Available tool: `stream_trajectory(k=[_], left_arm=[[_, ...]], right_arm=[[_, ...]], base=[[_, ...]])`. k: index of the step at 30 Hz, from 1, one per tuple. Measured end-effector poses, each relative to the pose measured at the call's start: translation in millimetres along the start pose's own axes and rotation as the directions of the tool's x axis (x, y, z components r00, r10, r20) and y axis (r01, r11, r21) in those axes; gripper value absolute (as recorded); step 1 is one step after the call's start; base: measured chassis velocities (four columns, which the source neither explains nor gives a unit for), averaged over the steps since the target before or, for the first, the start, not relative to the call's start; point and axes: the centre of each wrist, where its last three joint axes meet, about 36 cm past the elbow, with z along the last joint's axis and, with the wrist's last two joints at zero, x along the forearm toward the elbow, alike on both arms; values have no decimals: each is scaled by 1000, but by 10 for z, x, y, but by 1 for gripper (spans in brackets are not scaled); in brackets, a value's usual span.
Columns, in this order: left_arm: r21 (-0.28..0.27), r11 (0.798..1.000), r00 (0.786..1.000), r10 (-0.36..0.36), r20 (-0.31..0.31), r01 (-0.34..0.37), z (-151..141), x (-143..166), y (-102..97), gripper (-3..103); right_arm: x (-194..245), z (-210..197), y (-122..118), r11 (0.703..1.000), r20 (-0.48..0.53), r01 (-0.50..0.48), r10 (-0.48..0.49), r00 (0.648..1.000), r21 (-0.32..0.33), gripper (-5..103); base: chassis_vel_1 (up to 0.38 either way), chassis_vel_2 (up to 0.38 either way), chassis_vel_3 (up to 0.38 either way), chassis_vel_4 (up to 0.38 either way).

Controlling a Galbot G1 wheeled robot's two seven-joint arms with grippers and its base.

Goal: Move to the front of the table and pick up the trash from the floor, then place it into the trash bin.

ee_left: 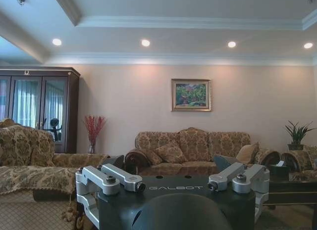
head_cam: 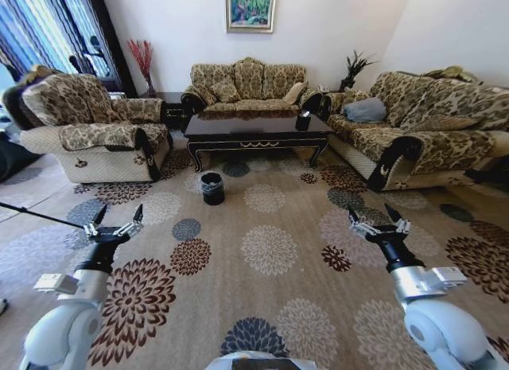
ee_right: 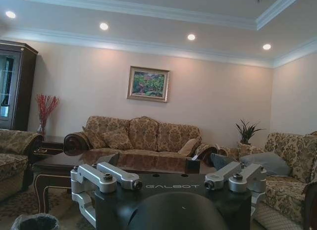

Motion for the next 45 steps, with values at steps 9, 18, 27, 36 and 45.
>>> stream_trajectory(k=[9,18,27,36,45], left_arm=[[-8,1000,1000,6,6,-6,-46,0,21,100],[1,1000,1000,14,3,-14,-52,19,-29,100],[10,1000,1000,17,-1,-17,-37,41,-95,100],[8,1000,1000,20,1,-20,-54,57,-123,100],[34,999,999,37,-5,-36,-69,75,-235,100]], right_arm=[[12,0,3,1000,-2,1,-1,1000,0,100],[28,17,16,1000,-3,-4,4,1000,-3,100],[49,13,10,1000,23,-4,4,1000,2,100],[55,-20,29,995,81,-78,83,993,-67,100],[64,-26,-37,997,127,-63,69,990,-50,100]], base=[[0,0,0,0],[0,0,0,0],[0,0,0,0],[0,0,0,0],[0,0,0,0]])
